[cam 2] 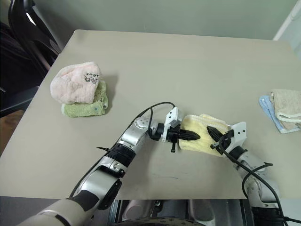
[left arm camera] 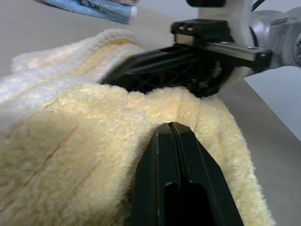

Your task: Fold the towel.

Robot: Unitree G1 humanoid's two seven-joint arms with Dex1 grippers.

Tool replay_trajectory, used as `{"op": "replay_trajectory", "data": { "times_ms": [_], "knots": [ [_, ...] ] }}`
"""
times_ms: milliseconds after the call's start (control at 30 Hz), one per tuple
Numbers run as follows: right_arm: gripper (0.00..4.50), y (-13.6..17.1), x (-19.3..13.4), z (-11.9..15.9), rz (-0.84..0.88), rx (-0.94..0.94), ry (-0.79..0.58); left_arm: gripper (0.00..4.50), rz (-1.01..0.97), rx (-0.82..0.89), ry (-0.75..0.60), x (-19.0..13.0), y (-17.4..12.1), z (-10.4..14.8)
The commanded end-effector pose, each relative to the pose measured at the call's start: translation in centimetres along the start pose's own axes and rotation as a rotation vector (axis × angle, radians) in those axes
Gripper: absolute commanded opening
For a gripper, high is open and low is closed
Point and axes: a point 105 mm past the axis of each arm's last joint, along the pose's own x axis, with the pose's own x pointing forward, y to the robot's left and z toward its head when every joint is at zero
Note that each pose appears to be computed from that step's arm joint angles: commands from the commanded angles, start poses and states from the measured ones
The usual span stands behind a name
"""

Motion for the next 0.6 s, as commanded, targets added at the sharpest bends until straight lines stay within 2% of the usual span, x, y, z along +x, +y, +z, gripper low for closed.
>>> {"op": "replay_trajectory", "data": {
  "times_ms": [33, 100, 233, 267, 333, 400, 600],
  "knots": [
    [0.93, 2.2, -1.6, 3.3, 0.113, 0.026, -0.042, 0.0, -0.002, 0.06, -0.08, -1.3, 0.1, 3.6],
    [1.61, 2.1, -2.4, 4.7, 0.113, 0.02, -0.048, 0.0, -0.001, 0.071, -0.104, -2.0, 0.0, 4.8],
    [2.98, -0.3, -4.4, 7.6, 0.043, 0.01, -0.058, 0.0, 0.015, 0.091, -0.14, -3.3, -0.4, 6.3],
    [3.23, -0.6, -4.7, 7.9, 0.039, 0.022, -0.052, 0.0, 0.017, 0.094, -0.139, -3.3, -0.5, 6.4],
    [4.03, -1.4, -5.5, 8.1, 0.045, 0.066, -0.006, 0.0, 0.04, 0.093, -0.147, -3.7, -0.5, 6.4],
    [4.45, -2.0, -6.1, 8.3, 0.051, 0.107, 0.024, 0.0, 0.055, 0.09, -0.148, -3.9, -0.5, 6.4],
    [4.45, -4.5, -8.1, 7.1, 0.041, 0.259, 0.18, 0.0, 0.053, 0.075, -0.126, -5.0, -1.7, 6.0]
  ]
}}
